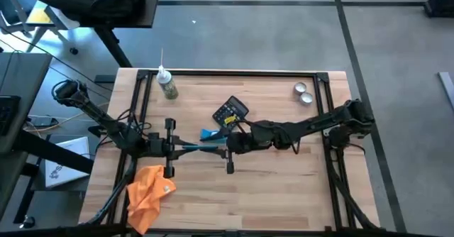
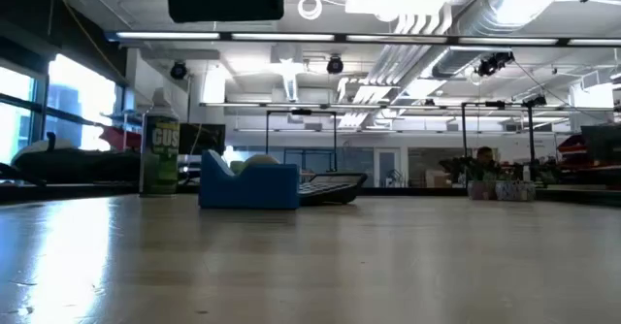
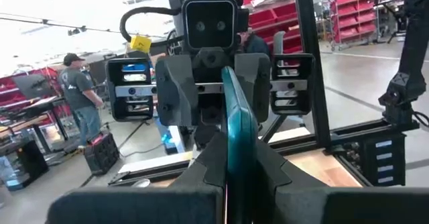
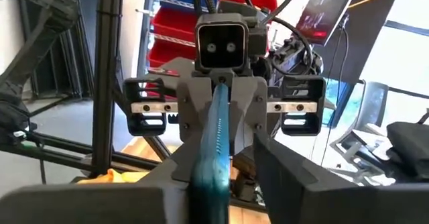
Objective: Apply microfiber cloth
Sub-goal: Spray the cellphone using the white spray bottle
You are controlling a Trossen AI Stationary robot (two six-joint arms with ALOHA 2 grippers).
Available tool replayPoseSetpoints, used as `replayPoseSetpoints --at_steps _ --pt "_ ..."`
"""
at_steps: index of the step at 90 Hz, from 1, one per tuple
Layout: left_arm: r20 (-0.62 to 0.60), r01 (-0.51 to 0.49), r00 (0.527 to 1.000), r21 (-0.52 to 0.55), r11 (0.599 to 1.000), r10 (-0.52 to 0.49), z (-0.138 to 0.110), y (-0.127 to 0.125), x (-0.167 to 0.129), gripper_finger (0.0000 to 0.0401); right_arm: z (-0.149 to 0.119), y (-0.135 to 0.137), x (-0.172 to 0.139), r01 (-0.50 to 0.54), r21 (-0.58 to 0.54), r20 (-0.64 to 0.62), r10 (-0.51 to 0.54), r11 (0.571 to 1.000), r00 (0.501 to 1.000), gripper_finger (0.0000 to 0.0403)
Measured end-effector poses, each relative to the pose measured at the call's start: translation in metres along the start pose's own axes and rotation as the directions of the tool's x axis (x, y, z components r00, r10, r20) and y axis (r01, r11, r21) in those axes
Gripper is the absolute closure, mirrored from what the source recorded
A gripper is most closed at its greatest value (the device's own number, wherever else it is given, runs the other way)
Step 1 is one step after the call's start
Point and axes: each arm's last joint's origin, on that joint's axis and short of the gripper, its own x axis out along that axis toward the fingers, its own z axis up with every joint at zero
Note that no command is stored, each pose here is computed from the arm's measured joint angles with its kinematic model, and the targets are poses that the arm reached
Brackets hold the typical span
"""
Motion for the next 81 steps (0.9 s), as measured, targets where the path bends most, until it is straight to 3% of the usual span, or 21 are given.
replayPoseSetpoints --at_steps 22,61,81 --pt "0.000 -0.001 1.000 0.000 1.000 0.001 0.000 0.000 0.000 0.0395 0.000 0.001 0.000 -0.035 -0.024 0.015 0.035 0.999 0.999 0.0395" --pt "0.003 0.005 1.000 0.022 1.000 -0.005 0.001 -0.001 -0.001 0.0335 0.001 0.001 0.000 -0.027 -0.014 0.027 0.028 1.000 0.999 0.0401" --pt "0.035 -0.008 0.999 0.012 1.000 0.007 0.014 0.003 -0.017 0.0308 0.005 -0.001 -0.005 0.007 -0.041 -0.012 -0.007 0.999 1.000 0.0401"
